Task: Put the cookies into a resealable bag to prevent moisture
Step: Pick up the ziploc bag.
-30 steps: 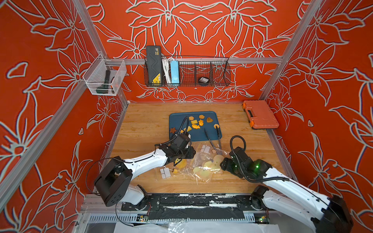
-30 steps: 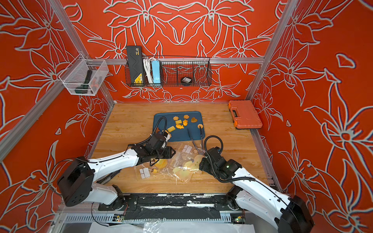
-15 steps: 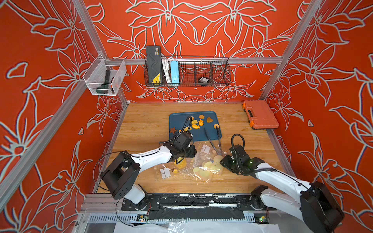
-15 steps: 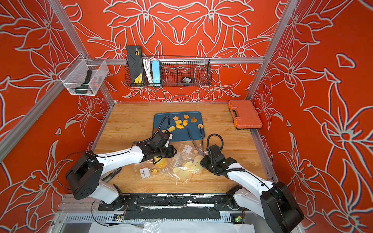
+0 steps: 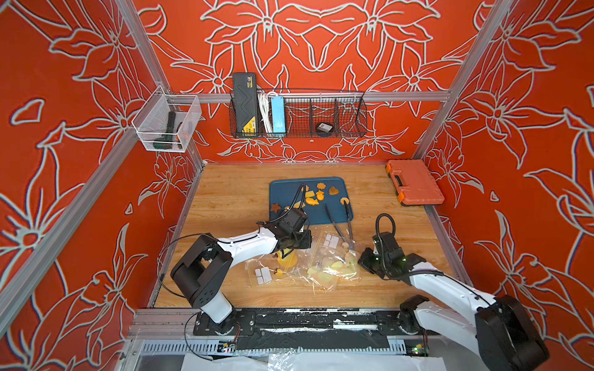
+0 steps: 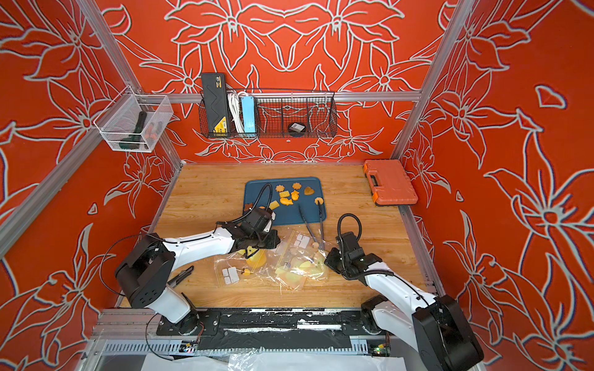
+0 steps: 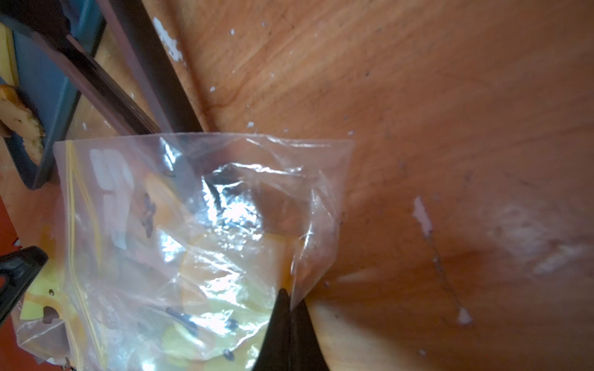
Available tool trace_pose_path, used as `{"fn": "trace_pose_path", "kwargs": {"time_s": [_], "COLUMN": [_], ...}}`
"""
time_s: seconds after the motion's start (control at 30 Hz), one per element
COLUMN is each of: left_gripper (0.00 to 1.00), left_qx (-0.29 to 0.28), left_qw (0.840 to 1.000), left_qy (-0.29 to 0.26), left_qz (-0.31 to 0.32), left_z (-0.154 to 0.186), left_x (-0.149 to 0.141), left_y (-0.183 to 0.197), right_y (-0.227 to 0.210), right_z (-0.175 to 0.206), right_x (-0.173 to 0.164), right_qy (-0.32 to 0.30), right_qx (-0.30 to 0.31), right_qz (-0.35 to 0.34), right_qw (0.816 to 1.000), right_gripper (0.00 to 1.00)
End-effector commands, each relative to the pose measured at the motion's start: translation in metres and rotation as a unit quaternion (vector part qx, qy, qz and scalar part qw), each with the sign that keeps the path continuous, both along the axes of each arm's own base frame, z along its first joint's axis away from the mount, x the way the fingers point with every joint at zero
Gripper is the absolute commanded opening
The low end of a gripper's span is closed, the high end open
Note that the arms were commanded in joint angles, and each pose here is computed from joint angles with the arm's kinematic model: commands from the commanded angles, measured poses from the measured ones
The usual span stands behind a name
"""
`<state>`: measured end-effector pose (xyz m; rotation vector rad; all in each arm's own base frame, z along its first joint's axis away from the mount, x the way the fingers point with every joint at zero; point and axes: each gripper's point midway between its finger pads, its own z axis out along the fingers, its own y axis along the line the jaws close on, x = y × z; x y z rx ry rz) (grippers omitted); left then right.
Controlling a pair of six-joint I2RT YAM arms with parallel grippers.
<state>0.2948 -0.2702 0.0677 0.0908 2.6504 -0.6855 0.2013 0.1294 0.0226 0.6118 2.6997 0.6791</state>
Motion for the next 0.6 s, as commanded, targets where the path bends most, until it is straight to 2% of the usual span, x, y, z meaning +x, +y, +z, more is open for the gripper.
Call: {"fn": "trace_pose_path", "kwargs": {"time_s": [0.0,0.13,0.27,0.43,0.57], "left_gripper": [0.13,0.07,0.06,0.14,0.26], "left_qx": [0.020,0.027,0.005,-0.030,-0.042], "left_qw": [1.000,0.999,0.999,0.997,0.996], "left_qy": [0.014,0.028,0.034,0.040,0.043], "left_qz": [-0.001,-0.008,-0.031,-0.058,-0.062], "left_z": [-0.009,-0.018,-0.019,-0.015,-0.015], "left_x": [-0.001,-0.003,-0.007,-0.013,-0.016], "left_y": [0.005,0.005,-0.006,-0.019,-0.021], "right_y": [-0.005,-0.007,-0.007,-0.007,-0.008], "right_z": [-0.006,-0.006,-0.005,-0.007,-0.008], "right_x": [-0.006,-0.007,-0.007,-0.008,-0.008], "right_qy": [0.007,0.007,0.007,0.009,0.011], "right_qx": [-0.006,-0.007,-0.006,-0.006,-0.009], "right_qz": [0.003,0.003,0.002,0.001,-0.001], "right_qw": [1.000,1.000,1.000,1.000,1.000], "right_gripper": [0.00,0.00,0.00,0.00,0.00]}}
